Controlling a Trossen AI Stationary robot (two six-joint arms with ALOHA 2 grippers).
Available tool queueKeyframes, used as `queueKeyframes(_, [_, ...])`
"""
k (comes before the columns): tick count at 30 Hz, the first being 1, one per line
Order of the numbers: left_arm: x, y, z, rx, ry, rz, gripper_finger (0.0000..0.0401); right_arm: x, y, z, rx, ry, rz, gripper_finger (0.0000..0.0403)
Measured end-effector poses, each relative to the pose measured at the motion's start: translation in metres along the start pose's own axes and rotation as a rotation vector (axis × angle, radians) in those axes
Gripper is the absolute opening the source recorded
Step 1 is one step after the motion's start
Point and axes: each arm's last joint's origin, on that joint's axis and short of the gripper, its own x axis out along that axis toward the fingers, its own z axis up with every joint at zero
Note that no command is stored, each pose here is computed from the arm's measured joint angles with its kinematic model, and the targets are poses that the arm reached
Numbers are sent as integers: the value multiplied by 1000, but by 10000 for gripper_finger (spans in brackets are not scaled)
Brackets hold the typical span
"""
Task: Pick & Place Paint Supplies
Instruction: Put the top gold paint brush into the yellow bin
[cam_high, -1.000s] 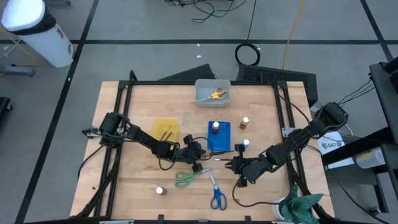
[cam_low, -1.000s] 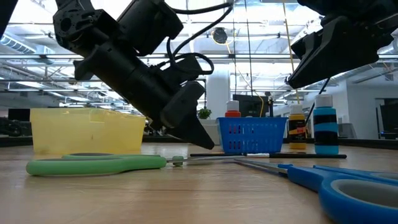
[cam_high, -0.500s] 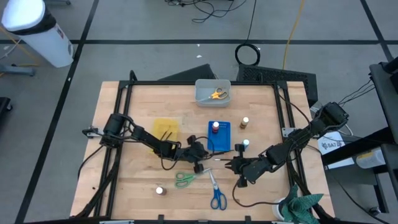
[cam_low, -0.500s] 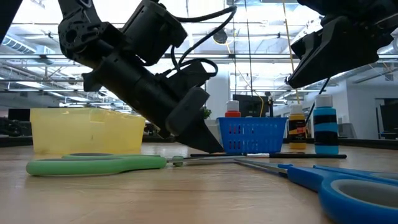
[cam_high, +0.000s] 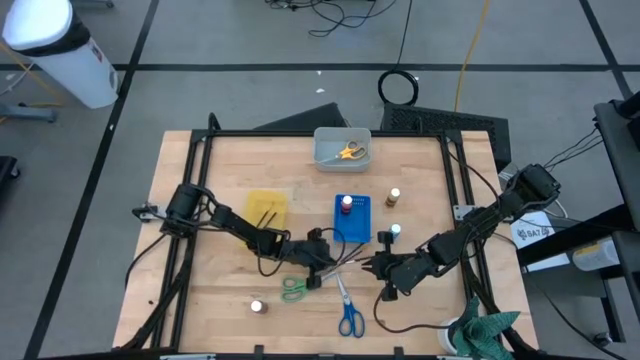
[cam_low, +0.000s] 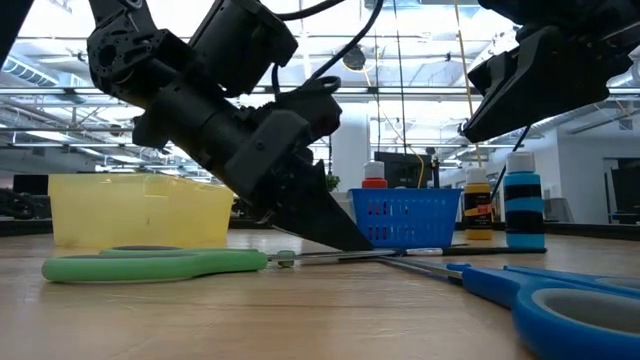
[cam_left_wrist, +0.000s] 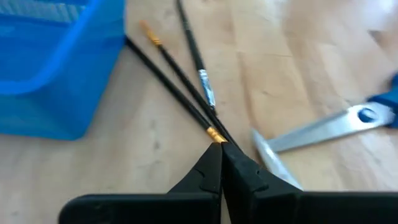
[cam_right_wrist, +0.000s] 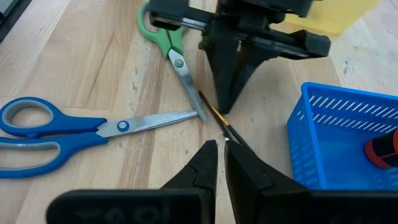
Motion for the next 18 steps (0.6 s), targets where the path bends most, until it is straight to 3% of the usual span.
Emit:
queueKeyframes(8, [-3, -4, 5, 2, -34, -6, 25, 0, 0, 0, 0, 0, 0, 18])
queueKeyframes(13, [-13, -10, 21, -54, -86, -9, 7, 0, 0, 0, -3, 0, 0, 18])
queueKeyframes(18, [-5, -18, 30, -52, -94, 68, 12, 0, 0, 0, -3, 0, 0, 18])
